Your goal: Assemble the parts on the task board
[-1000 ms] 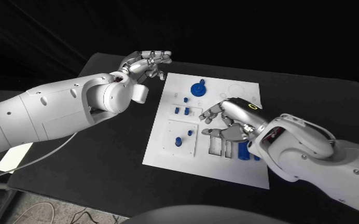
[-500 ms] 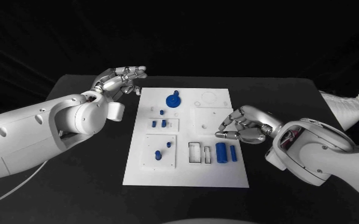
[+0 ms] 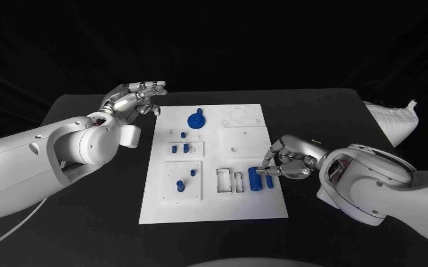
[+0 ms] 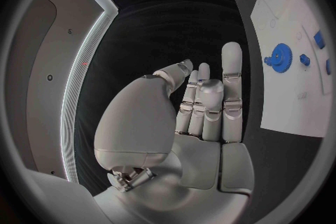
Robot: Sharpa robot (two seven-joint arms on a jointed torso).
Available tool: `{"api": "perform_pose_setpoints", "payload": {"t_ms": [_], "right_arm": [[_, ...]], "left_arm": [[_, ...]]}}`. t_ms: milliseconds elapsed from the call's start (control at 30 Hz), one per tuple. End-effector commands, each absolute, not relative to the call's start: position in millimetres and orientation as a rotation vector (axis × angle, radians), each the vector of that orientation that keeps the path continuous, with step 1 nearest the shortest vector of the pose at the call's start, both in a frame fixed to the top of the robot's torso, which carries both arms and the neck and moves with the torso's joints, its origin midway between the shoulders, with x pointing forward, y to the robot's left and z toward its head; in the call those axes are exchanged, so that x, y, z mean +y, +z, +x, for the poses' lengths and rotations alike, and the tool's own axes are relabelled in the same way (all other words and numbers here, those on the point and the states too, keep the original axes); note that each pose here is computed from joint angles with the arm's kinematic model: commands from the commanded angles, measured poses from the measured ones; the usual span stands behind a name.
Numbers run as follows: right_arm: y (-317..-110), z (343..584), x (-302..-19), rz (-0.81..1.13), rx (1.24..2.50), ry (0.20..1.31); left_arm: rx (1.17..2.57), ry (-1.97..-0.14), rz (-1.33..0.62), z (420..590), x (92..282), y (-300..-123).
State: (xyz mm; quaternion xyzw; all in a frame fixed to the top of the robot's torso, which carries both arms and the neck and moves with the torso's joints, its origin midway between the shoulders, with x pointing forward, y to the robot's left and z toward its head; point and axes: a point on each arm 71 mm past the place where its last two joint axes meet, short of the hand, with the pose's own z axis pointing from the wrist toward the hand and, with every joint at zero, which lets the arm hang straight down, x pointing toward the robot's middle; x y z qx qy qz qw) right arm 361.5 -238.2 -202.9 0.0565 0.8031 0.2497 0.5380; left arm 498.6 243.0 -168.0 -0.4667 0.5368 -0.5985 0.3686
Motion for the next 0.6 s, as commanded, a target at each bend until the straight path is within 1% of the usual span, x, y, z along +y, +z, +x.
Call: {"api": "perform_pose_setpoints", "payload": {"t_ms": [33,600], "right_arm": [[-205.9,360.9,-235.7,0.071,1.918,0.515],[-219.7,362.7,-221.4,-0.026,1.939,0.480]], "left_arm": [[1.384,-1.558,-1.186,497.5,241.4,-167.5],[1.386,-1.555,-1.189,496.1,243.9,-167.6]]}}
